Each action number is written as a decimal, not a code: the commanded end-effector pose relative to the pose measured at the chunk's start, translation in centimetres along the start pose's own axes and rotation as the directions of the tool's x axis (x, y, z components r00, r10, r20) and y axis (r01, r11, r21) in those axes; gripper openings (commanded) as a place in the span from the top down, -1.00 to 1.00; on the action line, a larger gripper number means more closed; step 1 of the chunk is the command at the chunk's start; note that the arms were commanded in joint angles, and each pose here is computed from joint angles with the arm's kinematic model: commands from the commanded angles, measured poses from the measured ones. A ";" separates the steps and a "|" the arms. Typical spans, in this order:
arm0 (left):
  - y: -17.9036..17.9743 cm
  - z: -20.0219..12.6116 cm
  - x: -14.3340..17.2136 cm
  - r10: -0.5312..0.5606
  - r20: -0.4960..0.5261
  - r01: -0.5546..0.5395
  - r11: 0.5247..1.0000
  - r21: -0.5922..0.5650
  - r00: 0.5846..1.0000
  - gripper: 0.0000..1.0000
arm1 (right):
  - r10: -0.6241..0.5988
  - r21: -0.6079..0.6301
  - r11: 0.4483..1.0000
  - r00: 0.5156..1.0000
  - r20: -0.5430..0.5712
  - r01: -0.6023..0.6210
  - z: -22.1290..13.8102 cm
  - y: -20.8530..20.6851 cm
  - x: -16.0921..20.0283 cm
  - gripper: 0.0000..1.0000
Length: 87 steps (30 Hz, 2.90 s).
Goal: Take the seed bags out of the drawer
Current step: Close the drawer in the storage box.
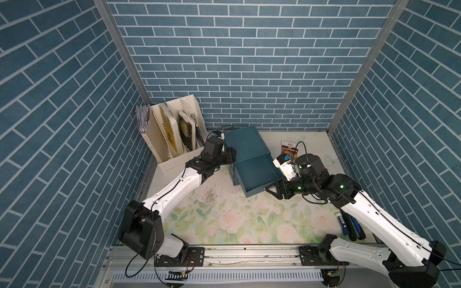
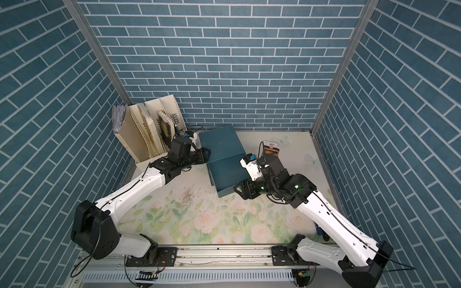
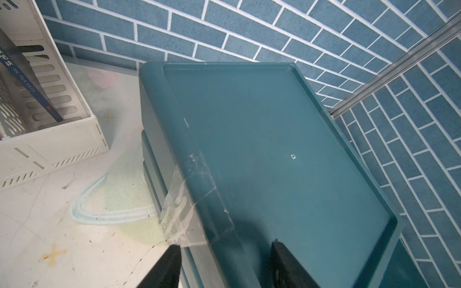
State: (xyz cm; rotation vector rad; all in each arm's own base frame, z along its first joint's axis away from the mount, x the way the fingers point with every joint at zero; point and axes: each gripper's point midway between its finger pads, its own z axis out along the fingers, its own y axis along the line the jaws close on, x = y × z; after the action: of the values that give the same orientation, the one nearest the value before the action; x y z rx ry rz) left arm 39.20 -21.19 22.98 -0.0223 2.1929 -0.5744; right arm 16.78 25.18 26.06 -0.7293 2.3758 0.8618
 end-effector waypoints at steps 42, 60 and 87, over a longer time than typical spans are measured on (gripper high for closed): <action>0.9 -0.1 1.8 0.008 -0.075 -0.012 0.999 -0.044 0.997 -0.22 | -0.029 0.228 0.973 0.962 0.272 -0.035 6.6 -1.5 -2.4 0.18; 1.0 -0.1 2.0 0.009 -0.083 -0.013 0.999 -0.046 0.996 -0.22 | -0.115 0.282 0.959 0.923 0.366 0.008 8.8 -2.1 -7.1 0.18; 0.7 0.1 2.1 0.030 -0.104 -0.034 0.999 -0.036 0.994 -0.22 | -0.095 0.238 0.971 0.886 0.453 -0.018 12.4 -4.5 -11.4 0.16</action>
State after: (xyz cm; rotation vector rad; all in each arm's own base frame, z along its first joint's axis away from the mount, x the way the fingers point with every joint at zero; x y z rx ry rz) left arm 38.94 -21.12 23.01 -0.0135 2.2130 -0.5657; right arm 30.51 33.51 21.64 -0.4040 2.0245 0.6162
